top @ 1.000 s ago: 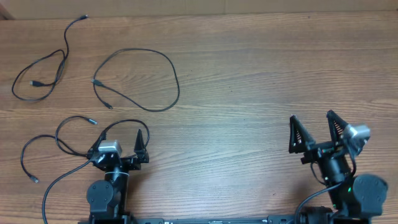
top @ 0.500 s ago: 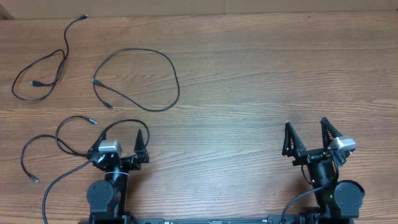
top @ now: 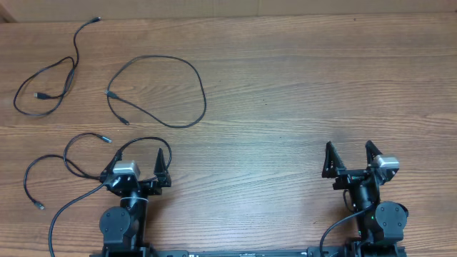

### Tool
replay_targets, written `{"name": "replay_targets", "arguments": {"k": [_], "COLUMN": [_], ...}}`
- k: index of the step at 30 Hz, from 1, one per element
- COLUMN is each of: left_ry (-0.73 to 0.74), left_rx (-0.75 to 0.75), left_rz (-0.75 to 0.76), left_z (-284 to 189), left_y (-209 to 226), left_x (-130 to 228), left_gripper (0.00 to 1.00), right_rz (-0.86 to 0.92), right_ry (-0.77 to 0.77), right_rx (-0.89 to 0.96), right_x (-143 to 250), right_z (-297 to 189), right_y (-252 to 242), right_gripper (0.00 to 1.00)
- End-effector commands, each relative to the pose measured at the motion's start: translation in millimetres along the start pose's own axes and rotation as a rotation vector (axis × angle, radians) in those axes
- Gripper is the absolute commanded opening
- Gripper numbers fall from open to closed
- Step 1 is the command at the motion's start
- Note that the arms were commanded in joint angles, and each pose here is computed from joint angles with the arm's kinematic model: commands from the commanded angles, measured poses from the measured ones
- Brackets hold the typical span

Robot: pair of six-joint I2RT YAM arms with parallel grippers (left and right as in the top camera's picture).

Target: Untangle cables

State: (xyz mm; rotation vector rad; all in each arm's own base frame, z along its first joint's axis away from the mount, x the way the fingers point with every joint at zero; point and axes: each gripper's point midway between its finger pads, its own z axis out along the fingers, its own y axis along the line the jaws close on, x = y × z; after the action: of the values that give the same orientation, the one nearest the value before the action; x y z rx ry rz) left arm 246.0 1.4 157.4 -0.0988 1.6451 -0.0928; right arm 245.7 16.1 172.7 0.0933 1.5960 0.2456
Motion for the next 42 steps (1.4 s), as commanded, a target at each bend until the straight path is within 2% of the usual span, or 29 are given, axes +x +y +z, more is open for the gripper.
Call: {"name": "replay_targets", "arguments": {"k": [1,5,42], "left_ry": [-0.001,-0.001,-0.001], "left_rx": [-0.012,-0.013,-0.013], "left_rz": [0.022,0.022,0.022], "left_z": [0.1,0.1,0.2], "left_y": [2.5,2.6,2.6], "left_x": [1.2,1.2,1.3], "left_gripper": [0.99,0.99,0.99], "right_rz": [-0.088,-0.222,-0.223], "right_ry": [-0.002,-0.003,-0.007], "right_rx": [-0.034,-0.116,-0.074], "right_x": [2.1,3.4,1.9], "right_z": [-0.1,-1.2,-0.5], "right_y": [5.3,19.4,12.4], "right_gripper": [1.0,1.0,1.0]}}
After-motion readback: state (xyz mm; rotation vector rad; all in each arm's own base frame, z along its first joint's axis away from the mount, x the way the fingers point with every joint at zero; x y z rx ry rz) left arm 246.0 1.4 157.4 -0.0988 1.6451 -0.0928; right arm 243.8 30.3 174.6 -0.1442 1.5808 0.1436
